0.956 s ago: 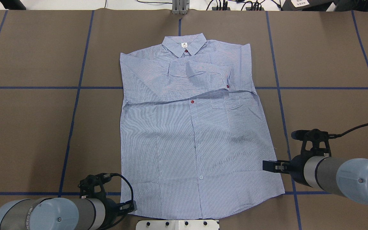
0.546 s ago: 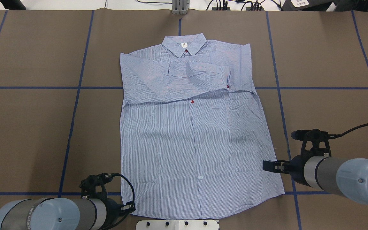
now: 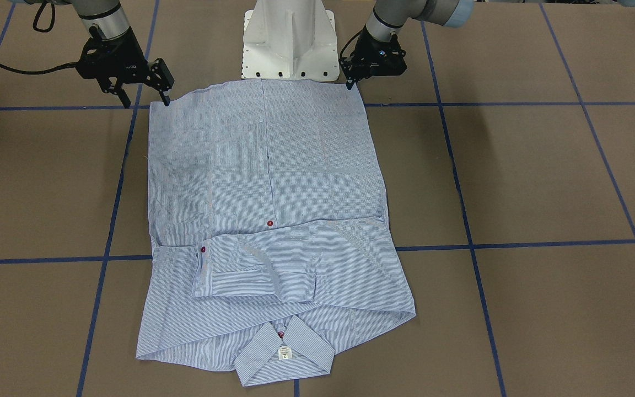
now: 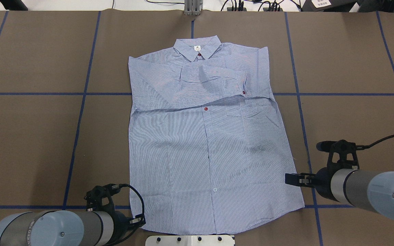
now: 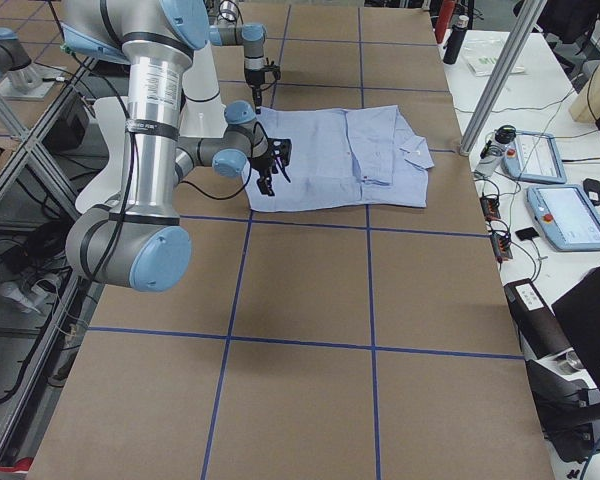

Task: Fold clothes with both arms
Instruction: 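Position both grippers at the hem corners nearest the robot, then close both grippers on the hem corners nearest the robot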

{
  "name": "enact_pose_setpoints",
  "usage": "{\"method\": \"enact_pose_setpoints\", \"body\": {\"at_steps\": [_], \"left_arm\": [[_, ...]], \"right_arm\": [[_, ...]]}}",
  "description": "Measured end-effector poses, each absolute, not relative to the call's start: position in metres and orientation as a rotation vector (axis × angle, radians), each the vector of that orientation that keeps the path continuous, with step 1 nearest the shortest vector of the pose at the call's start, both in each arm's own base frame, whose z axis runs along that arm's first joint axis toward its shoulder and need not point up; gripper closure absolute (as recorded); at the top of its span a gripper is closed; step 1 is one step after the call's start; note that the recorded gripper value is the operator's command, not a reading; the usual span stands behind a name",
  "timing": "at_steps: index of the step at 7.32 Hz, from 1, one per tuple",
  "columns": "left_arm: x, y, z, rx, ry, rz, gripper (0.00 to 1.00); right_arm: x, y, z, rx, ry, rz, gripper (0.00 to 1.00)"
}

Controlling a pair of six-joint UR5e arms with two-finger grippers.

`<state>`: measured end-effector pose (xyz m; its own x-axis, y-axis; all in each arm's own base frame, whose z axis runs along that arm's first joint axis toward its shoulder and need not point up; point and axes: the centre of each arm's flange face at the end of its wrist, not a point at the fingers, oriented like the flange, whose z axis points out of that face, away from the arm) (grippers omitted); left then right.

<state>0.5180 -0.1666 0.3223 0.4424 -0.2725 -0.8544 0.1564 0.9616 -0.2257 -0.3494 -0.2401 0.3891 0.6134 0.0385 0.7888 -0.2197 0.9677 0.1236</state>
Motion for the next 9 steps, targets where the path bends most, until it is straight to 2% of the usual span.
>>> {"method": "enact_pose_setpoints", "body": {"at_steps": [4, 6, 9], "left_arm": [[0.508, -0.166, 0.307, -0.124, 1.115, -0.278, 1.0], [0.507, -0.167, 0.305, -0.114, 1.121, -0.283, 1.0], [0.505, -0.167, 0.303, -0.104, 1.125, -0.289, 1.0]], "right_arm": [[-0.344, -0.207, 0.434, 0.2, -0.976, 0.305, 0.12], [-0.365, -0.179, 0.439, 0.221, -0.986, 0.383, 0.25], [-0.382, -0.157, 0.462, 0.239, -0.959, 0.394, 0.43]]}}
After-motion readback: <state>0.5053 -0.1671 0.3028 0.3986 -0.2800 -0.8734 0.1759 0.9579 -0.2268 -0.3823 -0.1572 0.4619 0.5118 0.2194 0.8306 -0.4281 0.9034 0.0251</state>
